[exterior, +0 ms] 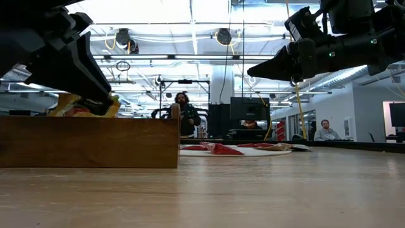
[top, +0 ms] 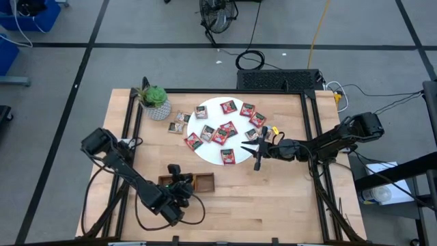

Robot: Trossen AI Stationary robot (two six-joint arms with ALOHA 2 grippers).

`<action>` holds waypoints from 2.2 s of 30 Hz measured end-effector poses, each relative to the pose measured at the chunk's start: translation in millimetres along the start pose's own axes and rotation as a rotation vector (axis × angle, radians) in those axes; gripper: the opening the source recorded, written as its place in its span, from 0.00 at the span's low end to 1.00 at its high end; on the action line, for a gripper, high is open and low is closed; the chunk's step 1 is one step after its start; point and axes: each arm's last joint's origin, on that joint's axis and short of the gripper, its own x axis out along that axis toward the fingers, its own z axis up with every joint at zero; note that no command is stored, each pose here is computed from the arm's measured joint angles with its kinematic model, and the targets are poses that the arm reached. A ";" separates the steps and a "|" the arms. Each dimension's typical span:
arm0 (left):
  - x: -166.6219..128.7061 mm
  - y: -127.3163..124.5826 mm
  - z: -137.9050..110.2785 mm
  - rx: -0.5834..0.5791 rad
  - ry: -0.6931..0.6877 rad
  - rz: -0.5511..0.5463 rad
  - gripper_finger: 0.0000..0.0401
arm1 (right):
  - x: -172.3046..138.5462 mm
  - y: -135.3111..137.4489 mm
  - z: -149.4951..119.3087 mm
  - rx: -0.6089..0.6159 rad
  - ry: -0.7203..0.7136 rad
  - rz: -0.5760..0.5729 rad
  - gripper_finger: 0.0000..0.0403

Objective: Pick & Place Tea
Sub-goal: Put the orange tea bag into the middle section of the wooden organizer

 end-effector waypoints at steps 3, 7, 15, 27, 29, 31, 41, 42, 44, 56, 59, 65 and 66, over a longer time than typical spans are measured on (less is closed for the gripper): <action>-1.9 1.6 1.1 -0.005 -0.008 -0.002 0.27 | 0.0 0.0 0.0 0.000 0.000 0.000 0.15; -6.5 6.6 4.5 -0.023 -0.042 0.015 0.30 | 0.0 0.0 -0.1 -0.001 0.000 0.000 0.15; -30.5 30.3 18.6 -0.123 0.016 -0.230 0.20 | 0.0 0.1 0.0 -0.001 0.000 0.000 0.15; 9.5 34.8 24.8 -0.099 0.302 -0.472 0.01 | 0.0 -0.3 1.2 0.003 -0.012 -0.003 0.15; 16.2 32.5 23.6 -0.092 0.334 -0.488 0.01 | 0.0 -0.2 1.2 0.002 -0.012 -0.002 0.15; 20.9 31.8 22.8 -0.089 0.363 -0.508 0.01 | 0.0 -0.2 1.2 0.002 -0.012 -0.002 0.15; 23.4 29.3 20.5 -0.086 0.417 -0.574 0.00 | 0.0 -0.1 1.2 -0.006 -0.012 0.000 0.15; 23.8 29.1 19.8 -0.088 0.419 -0.573 0.00 | 0.0 -0.2 1.2 -0.006 -0.012 0.000 0.15; 24.9 28.8 16.9 -0.092 0.429 -0.567 0.00 | 0.0 -0.2 1.2 -0.006 -0.012 0.000 0.15; 28.2 30.0 12.4 -0.133 0.419 -0.480 0.00 | 0.0 -0.1 1.2 -0.006 -0.013 0.001 0.15; 28.2 29.9 12.5 -0.150 0.423 -0.477 0.01 | 0.0 -0.2 1.2 -0.006 -0.013 0.000 0.15; 27.8 29.7 12.3 -0.164 0.436 -0.490 0.00 | 0.0 -0.2 1.2 -0.006 -0.013 0.000 0.15; 26.8 30.4 12.6 -0.165 0.437 -0.500 0.00 | 0.0 -0.2 1.2 -0.006 -0.013 0.000 0.15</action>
